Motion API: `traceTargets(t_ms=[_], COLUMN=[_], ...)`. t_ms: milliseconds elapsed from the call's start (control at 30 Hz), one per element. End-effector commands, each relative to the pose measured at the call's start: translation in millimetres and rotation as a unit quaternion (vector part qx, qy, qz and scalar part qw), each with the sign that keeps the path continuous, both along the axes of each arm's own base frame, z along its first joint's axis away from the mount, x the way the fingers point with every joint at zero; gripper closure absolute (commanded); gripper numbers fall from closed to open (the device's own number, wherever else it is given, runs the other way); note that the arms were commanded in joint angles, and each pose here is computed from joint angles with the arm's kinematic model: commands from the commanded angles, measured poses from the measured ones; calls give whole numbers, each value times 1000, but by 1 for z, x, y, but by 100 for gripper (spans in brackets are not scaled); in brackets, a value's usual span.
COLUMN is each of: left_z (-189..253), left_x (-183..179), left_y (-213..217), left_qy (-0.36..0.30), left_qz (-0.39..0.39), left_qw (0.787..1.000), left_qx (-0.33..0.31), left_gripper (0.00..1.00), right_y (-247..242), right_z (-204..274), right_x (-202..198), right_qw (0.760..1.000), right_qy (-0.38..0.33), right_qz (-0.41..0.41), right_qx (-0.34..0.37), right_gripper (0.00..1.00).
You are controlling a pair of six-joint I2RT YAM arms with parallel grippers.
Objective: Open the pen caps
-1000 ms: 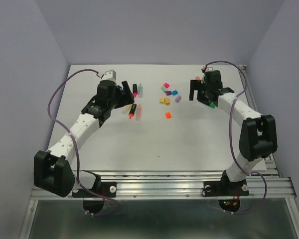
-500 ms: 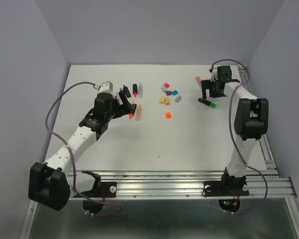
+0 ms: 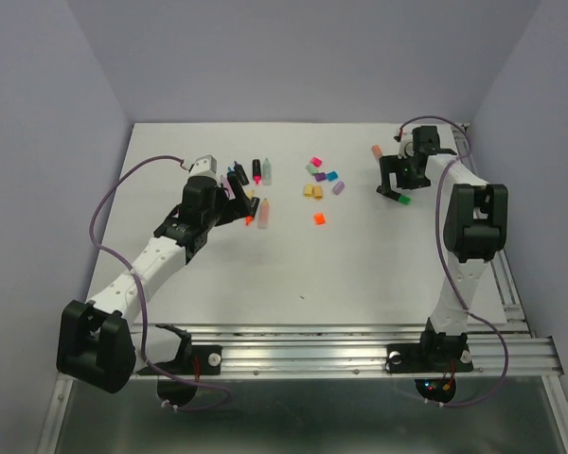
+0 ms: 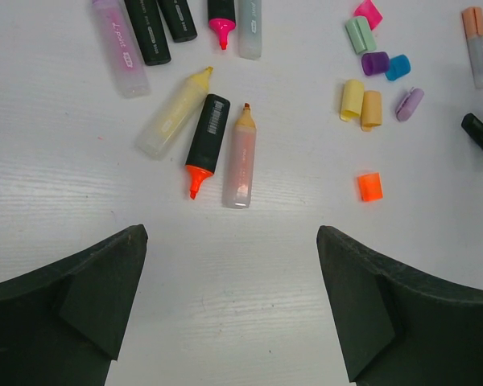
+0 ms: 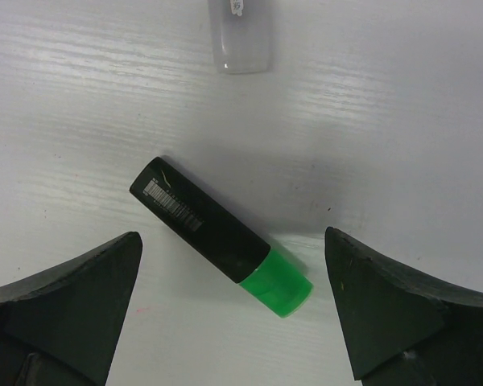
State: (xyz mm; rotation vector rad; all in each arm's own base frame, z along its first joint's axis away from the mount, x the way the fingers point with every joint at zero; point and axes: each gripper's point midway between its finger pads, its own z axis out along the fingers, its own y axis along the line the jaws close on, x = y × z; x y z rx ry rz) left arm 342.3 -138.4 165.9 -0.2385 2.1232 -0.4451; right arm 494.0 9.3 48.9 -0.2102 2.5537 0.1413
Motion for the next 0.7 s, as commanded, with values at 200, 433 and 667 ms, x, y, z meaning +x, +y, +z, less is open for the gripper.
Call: traceTargets(t_ms=[200,433,667], left_z=[24,27,27], left_x=[5,5,3], left_y=[0,0,1], left_qy=[-42,-47,-49], left_qz=[1,1,0], left_qw=[999,999,999], left_qx=[-13,-13,-14], left_gripper=[1,1,1], right_y=[7,15,8], right_z=[-10,-9,-15], right_x=[-12,-28,-50], right_qw=[999,997,996], right_qy=[24,38,57], right_qz=[-1,-20,-54], right_qx=[32,61,48], right_gripper=[0,0,3])
